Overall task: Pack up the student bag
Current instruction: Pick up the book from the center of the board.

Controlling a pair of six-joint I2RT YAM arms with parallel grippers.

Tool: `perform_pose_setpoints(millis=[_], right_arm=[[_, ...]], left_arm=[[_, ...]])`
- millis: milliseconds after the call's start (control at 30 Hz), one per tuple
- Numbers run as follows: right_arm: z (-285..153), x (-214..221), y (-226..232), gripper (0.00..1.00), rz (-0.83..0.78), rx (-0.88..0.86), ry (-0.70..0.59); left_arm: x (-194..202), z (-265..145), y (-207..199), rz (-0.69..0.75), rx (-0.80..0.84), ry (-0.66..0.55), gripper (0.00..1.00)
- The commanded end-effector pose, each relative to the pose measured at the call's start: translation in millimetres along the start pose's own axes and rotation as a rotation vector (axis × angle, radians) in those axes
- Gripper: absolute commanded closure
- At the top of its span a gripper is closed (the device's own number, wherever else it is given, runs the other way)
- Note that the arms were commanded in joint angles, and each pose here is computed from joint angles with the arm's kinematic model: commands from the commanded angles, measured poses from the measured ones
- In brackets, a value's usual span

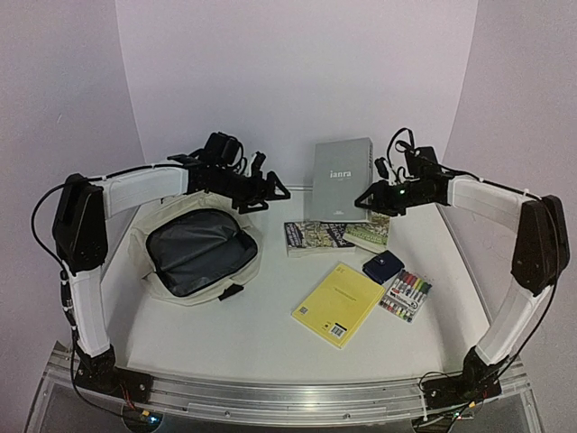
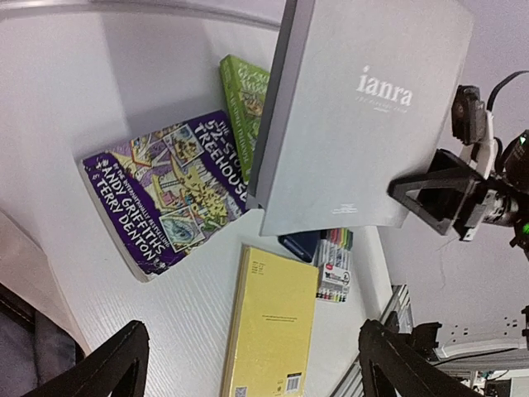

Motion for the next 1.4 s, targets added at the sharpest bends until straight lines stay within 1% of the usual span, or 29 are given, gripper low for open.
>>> perform_pose_setpoints(millis=[0,100,200,300,367,467,600,733,867,933,1067,1133,1200,1367], right_arm=[[-45,-30,6,0.79,-0.412,0.343,-0.086],[-54,-35,17,0.78,-0.588,0.494,-0.097],[-58,-37,30,0.78,-0.728,0.633,-0.114],[-55,-33,41,0.79,-0.826,0.712,-0.115],[-54,-31,51,0.79,-0.886,0.756,-0.131],[-54,-28,63,0.79,-0.966,0.805,-0.16],[-54,-25,82,0.79,-1.077,0.874,-0.198],[-54,-21,100,0.79,-1.172,0.914,-0.243],[-52,-16,114,0.8,-1.25,0.968,-0.285],[-50,-12,122,0.8,-1.31,0.985,-0.297],[-45,-1,133,0.8,-1.422,1.034,-0.322],[-43,2,141,0.8,-1.468,1.051,-0.35],[-42,3,144,0.8,-1.484,1.066,-0.37],[-46,1,151,0.78,-1.533,1.082,-0.44]], left_arm=[[-21,-54,-46,0.019,0.042,-0.13,0.12],[-27,-71,-62,-0.018,0.1,-0.196,0.1],[-35,-87,-81,-0.039,0.169,-0.253,0.09],[-42,-100,-95,-0.067,0.214,-0.288,0.08],[-44,-103,-100,-0.116,0.24,-0.295,0.09],[-43,-98,-102,-0.193,0.284,-0.265,0.09],[-39,-91,-102,-0.258,0.329,-0.227,0.09],[-34,-83,-96,-0.306,0.336,-0.2,0.08],[-28,-73,-88,-0.35,0.329,-0.157,0.05],[-23,-69,-83,-0.368,0.311,-0.139,0.03],[-13,-64,-73,-0.386,0.283,-0.106,0.03],[-9,-64,-71,-0.384,0.281,-0.098,0.05],[-4,-64,-69,-0.376,0.285,-0.09,0.09],[10,-69,-67,-0.333,0.315,-0.076,0.27]])
Point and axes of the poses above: each gripper's point midway between its finger pads, its own z axis out along the fingers, its own y axis along the line the jaws close on, x = y × z, the point moved 2 cm from there along -z, back along the fingers, and after that the axes turned 5 degrees about -z, right-handed, at the moved point
